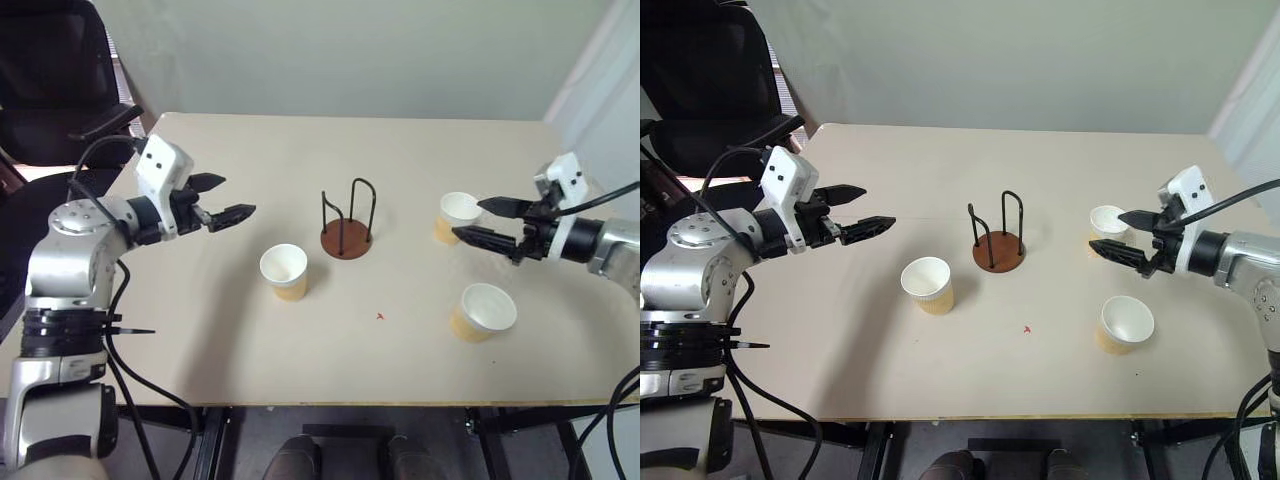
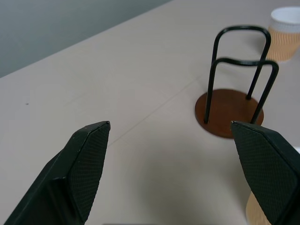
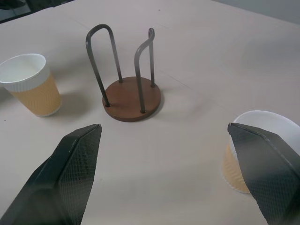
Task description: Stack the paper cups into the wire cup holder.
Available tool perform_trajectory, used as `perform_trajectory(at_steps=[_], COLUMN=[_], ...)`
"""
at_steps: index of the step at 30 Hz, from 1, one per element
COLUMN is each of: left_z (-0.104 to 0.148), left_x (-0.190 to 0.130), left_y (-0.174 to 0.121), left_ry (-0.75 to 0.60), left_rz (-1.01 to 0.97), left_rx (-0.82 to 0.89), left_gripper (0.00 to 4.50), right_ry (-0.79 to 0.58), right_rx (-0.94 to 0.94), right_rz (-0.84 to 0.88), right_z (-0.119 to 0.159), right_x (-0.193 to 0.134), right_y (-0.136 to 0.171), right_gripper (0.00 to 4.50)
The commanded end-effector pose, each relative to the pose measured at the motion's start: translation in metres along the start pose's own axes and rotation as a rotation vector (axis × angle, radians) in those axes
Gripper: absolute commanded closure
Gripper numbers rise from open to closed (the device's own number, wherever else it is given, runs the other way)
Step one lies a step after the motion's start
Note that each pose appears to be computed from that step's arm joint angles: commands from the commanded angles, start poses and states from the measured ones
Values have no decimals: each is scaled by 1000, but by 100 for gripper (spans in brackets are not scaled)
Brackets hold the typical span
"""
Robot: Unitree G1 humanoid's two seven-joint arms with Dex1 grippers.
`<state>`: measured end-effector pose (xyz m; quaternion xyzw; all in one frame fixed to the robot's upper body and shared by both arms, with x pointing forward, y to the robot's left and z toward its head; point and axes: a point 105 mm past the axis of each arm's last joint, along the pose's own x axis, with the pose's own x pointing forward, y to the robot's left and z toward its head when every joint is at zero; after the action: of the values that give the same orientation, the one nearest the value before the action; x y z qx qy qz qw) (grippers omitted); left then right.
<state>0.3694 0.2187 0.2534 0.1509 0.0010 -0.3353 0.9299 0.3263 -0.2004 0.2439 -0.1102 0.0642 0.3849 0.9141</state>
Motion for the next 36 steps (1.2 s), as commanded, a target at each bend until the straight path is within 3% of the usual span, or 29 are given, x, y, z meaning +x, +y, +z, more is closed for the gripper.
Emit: perform_trajectory(at_steps=[1,8,12,18,36], left_z=[15,14,13,12,-7], left_x=[3,13,15,33,71], left_y=[-7,-45,-63,-61,-80], left_ry=[-40,-19,11,8,77], left_rz=[-36,-271,-391,-347,-359], left_rx=[37,-8,-9,-9,3], left_gripper=[11,11,11,11,11], right_ry=[-36,-51,-78,-75,-53], right_rx=[-49,-60,-49,-39,-57], right_rz=[-42,-131,-132,-36,-31], right_z=[12,17,29,41,44], right_x=[-8,-25,-36,-47,-44], right_y=[-7,-18,-10,25,33], right_gripper=[0,0,0,0,0])
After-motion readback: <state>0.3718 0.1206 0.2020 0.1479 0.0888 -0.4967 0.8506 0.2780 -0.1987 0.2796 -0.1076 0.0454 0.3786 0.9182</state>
